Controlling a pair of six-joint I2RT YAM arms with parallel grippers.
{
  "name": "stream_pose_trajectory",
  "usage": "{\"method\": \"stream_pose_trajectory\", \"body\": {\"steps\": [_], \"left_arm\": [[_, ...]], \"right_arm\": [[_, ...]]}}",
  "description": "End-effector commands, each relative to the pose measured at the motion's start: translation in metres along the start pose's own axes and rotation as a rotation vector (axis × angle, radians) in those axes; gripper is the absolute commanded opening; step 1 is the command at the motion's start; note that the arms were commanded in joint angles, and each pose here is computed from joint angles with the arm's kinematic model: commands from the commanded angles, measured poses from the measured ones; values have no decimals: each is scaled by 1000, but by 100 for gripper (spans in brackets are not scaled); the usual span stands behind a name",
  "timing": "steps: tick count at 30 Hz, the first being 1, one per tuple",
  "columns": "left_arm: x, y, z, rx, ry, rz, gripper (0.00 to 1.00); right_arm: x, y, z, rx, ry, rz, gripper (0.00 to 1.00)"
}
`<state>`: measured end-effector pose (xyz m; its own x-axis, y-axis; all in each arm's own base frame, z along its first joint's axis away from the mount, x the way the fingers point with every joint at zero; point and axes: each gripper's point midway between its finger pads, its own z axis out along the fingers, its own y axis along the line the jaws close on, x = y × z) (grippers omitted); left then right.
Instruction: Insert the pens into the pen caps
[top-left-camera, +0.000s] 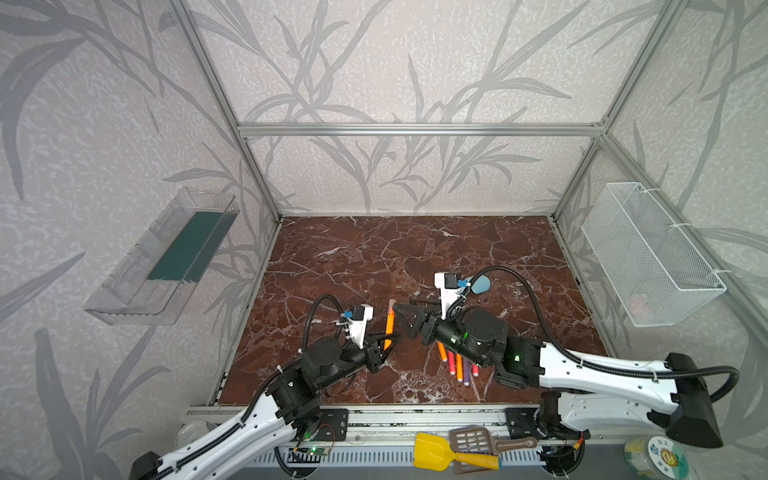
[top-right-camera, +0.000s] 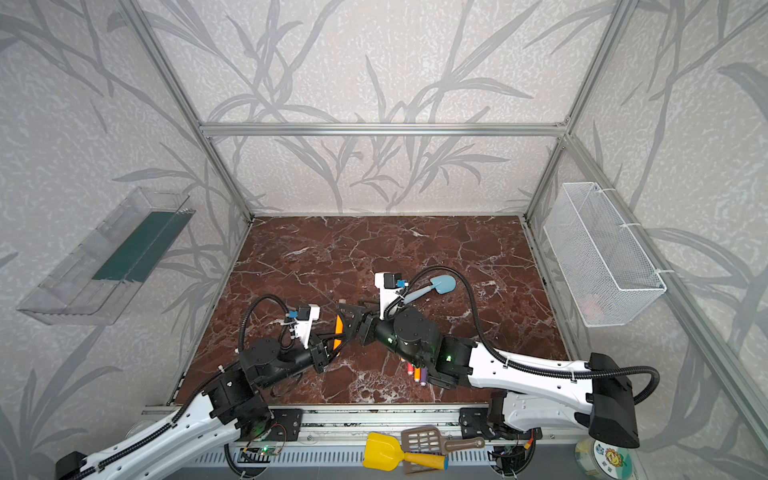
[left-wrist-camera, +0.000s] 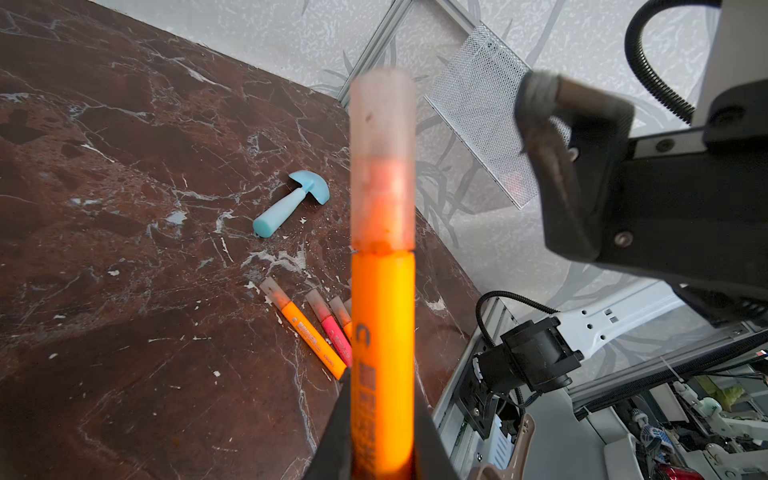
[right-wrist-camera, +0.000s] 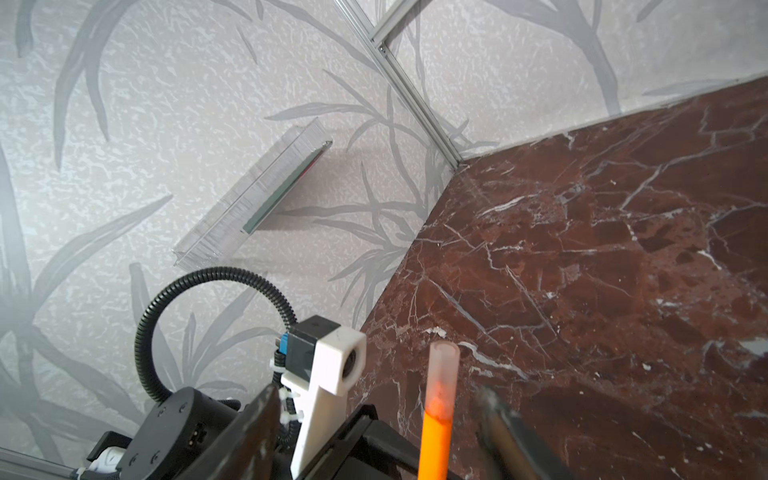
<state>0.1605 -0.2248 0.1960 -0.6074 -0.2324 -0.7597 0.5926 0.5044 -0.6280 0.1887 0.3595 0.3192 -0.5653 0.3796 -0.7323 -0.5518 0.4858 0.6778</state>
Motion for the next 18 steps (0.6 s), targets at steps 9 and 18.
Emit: {"method": "stream_pose_trajectory", "body": {"steps": [9,18], "left_arm": [[-19,-20,-4,61,-45,38,0],[-18,-19,-4,55,-39,43,0]], "right_arm": [[8,-25,50,130,37,-29,58],[19,-24,73,124,77,-17,36]]}}
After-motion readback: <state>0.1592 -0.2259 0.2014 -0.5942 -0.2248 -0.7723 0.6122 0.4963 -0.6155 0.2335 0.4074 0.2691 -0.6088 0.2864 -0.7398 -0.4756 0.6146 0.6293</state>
